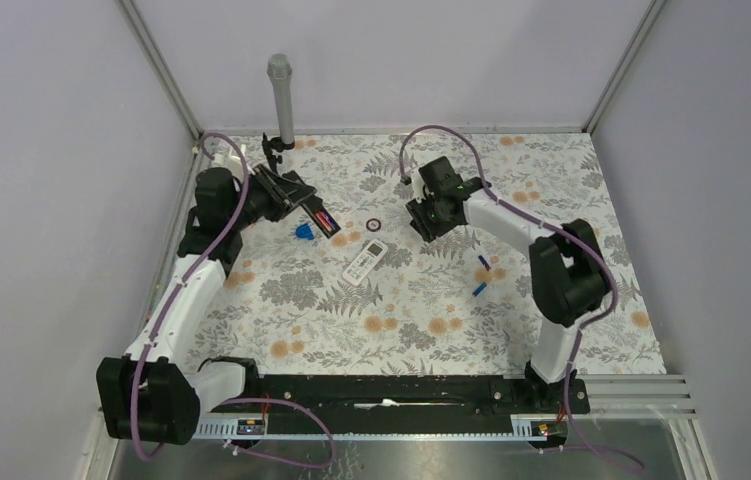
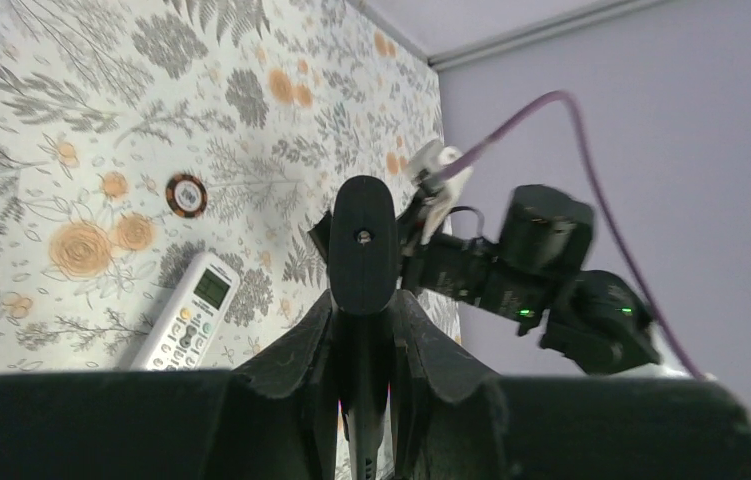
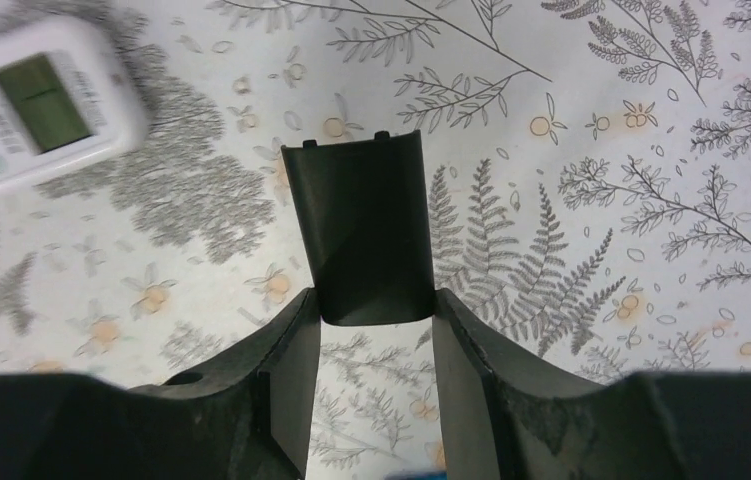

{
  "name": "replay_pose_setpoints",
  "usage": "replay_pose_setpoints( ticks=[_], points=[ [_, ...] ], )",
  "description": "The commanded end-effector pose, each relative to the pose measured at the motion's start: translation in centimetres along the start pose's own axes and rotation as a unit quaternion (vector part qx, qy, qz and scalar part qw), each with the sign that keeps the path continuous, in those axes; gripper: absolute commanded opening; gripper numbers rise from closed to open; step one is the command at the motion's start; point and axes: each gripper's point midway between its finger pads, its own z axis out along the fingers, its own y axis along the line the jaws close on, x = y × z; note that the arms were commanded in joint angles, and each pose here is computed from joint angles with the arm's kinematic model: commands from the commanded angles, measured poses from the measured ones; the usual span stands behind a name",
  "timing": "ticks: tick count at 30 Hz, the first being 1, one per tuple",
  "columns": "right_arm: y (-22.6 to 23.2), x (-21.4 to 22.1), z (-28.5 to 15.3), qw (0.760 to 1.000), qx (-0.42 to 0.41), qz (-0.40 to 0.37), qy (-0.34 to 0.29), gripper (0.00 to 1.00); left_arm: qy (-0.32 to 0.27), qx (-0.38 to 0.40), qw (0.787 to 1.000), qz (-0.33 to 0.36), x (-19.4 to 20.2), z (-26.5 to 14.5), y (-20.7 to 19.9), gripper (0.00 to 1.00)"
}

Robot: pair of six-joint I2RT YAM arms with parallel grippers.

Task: Load the batteries into the remote control
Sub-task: Pick up the battery cover at the center of the board, then load the battery cover into the remote control.

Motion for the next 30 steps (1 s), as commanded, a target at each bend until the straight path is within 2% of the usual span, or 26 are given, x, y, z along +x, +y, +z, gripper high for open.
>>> replay_pose_setpoints(
  ticks=[1,8,14,19,30],
  points=[
    [2.1,-2.8,-4.6,0.994,-0.05,0.04,-0.091,0.36,-0.011,0.049,0.998,0.03,1.2,1.3,-2.0,0.0],
    [6.5,-2.9,-10.5,0.972,-0.16,0.092,-0.148,0.36,-0.002,0.076,0.996,0.05,4.4,4.1,-1.1,0.0],
    [10.5,-2.9,-14.3,0.958,-0.214,0.1,-0.161,0.38,0.002,0.123,0.991,0.06,6.2,6.3,-1.9,0.0],
    [13.1,-2.8,-15.4,0.961,-0.218,0.103,-0.132,0.38,-0.008,0.155,0.987,0.051,7.1,6.9,-2.5,0.0],
    [13.7,-4.1,-14.8,0.965,-0.201,0.103,-0.133,0.39,0.009,0.158,0.987,0.032,8.6,7.3,-2.5,0.0]
  ],
)
